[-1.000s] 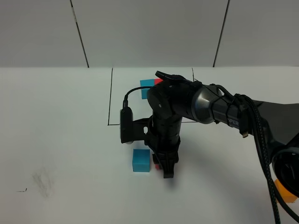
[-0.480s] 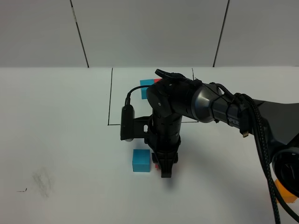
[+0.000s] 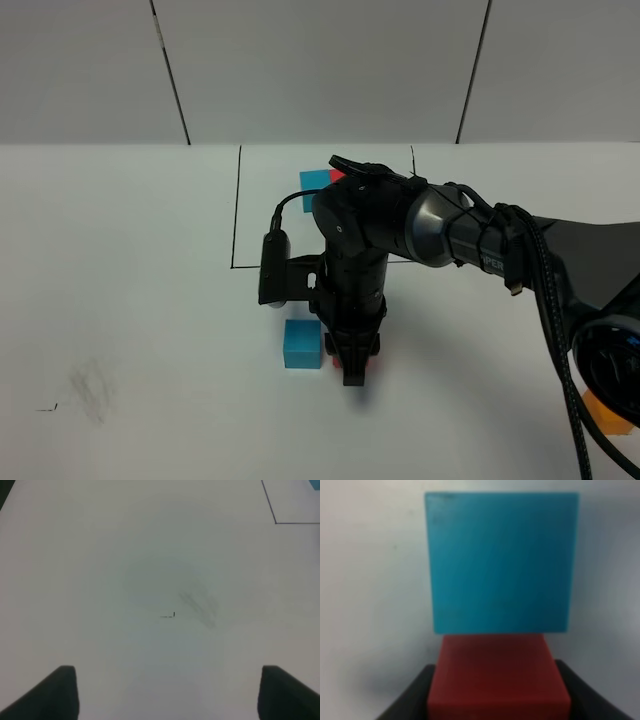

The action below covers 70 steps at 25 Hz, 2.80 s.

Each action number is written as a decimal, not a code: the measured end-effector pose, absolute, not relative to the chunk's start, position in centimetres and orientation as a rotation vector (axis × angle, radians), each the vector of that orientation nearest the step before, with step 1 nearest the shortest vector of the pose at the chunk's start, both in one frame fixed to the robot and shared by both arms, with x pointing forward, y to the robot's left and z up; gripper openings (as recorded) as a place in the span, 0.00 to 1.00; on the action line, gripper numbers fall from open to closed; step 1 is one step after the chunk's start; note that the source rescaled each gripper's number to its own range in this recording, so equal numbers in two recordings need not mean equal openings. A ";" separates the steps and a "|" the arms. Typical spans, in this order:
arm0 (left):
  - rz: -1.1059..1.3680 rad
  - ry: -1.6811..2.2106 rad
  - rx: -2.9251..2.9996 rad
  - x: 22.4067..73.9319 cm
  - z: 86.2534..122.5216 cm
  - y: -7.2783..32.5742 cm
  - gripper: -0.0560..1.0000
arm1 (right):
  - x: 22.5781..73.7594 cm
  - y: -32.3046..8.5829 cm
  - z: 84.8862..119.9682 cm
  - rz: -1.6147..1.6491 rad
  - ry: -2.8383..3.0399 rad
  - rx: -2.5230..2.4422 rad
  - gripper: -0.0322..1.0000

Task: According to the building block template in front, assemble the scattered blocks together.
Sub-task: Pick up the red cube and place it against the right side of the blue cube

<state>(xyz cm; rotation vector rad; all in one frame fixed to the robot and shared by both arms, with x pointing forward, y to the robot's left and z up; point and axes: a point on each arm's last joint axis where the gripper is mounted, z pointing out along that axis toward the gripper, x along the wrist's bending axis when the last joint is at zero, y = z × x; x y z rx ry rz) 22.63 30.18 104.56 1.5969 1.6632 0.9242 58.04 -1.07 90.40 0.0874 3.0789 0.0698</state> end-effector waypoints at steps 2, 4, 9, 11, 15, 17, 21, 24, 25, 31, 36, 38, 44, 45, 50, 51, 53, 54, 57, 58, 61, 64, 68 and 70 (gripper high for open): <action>0.924 1.663 1.597 22.6 104.6 30.2 0.85 | 58.1 -1.0 90.1 0.066 3.082 0.087 0.03; 0.924 1.663 1.597 22.6 104.6 30.2 0.85 | 58.2 -1.0 89.9 0.064 3.084 0.087 0.03; 0.924 1.663 1.597 22.6 104.6 30.2 0.85 | 58.3 -0.8 89.7 0.081 3.070 0.087 0.03; 0.924 1.663 1.597 22.6 104.6 30.2 0.85 | 58.3 -0.8 89.7 0.083 3.068 0.084 0.03; 0.925 1.662 1.598 22.6 104.6 30.2 0.85 | 58.6 -0.6 89.5 0.086 3.066 0.082 0.03; 0.925 1.662 1.598 22.6 104.6 30.2 0.85 | 58.8 -0.5 89.5 0.081 3.069 0.082 0.03; 0.925 1.662 1.598 22.6 104.6 30.2 0.85 | 58.8 -0.3 89.4 0.072 3.076 0.079 0.03; 0.925 1.662 1.598 22.6 104.6 30.2 0.85 | 58.8 -0.2 89.5 0.067 3.077 0.073 0.03; 0.925 1.662 1.598 22.6 104.6 30.2 0.85 | 58.7 -0.2 89.4 0.064 3.078 0.071 0.03; 0.925 1.662 1.598 22.6 104.6 30.2 0.85 | 58.6 -0.1 89.5 0.062 3.086 0.077 0.03; 0.926 1.663 1.598 22.6 104.6 30.2 0.85 | 58.5 -0.1 89.5 0.062 3.096 0.105 0.03; 0.926 1.663 1.598 22.6 104.6 30.2 0.85 | 58.5 -0.1 89.4 0.058 3.098 0.110 0.03; 0.932 1.665 1.599 22.6 104.6 30.2 0.85 | 58.4 -0.1 89.5 0.056 3.107 0.116 0.03; 0.935 1.666 1.600 22.6 104.6 30.3 0.85 | 58.4 -0.1 89.5 0.055 3.108 0.117 0.03; 0.945 1.670 1.601 22.6 104.6 30.3 0.85 | 58.4 -0.1 89.5 0.058 3.110 0.119 0.03; 0.945 1.670 1.601 22.6 104.6 30.3 0.85 | 58.4 -0.1 89.5 0.058 3.110 0.119 0.03; 0.945 1.670 1.601 22.6 104.6 30.3 0.85 | 58.4 -0.1 89.5 0.059 3.110 0.119 0.03; 0.945 1.670 1.601 22.6 104.6 30.3 0.85 | 58.4 -0.1 89.5 0.061 3.108 0.117 0.03; 0.945 1.670 1.601 22.6 104.6 30.3 0.85 | 58.3 0.1 89.5 0.070 3.102 0.118 0.03; 0.945 1.670 1.601 22.6 104.6 30.3 0.85 | 58.3 0.2 89.5 0.073 3.100 0.116 0.03; 0.945 1.670 1.601 22.6 104.6 30.3 0.85 | 58.2 0.3 89.5 0.078 3.098 0.113 0.03; 0.946 1.671 1.600 22.6 104.6 30.4 0.85 | 58.2 0.3 89.5 0.079 3.098 0.112 0.03; 0.946 1.671 1.600 22.6 104.6 30.4 0.85 | 58.2 0.4 89.5 0.083 3.095 0.112 0.03; 0.947 1.671 1.601 22.6 104.6 30.4 0.85 | 58.2 0.4 89.5 0.083 3.095 0.127 0.03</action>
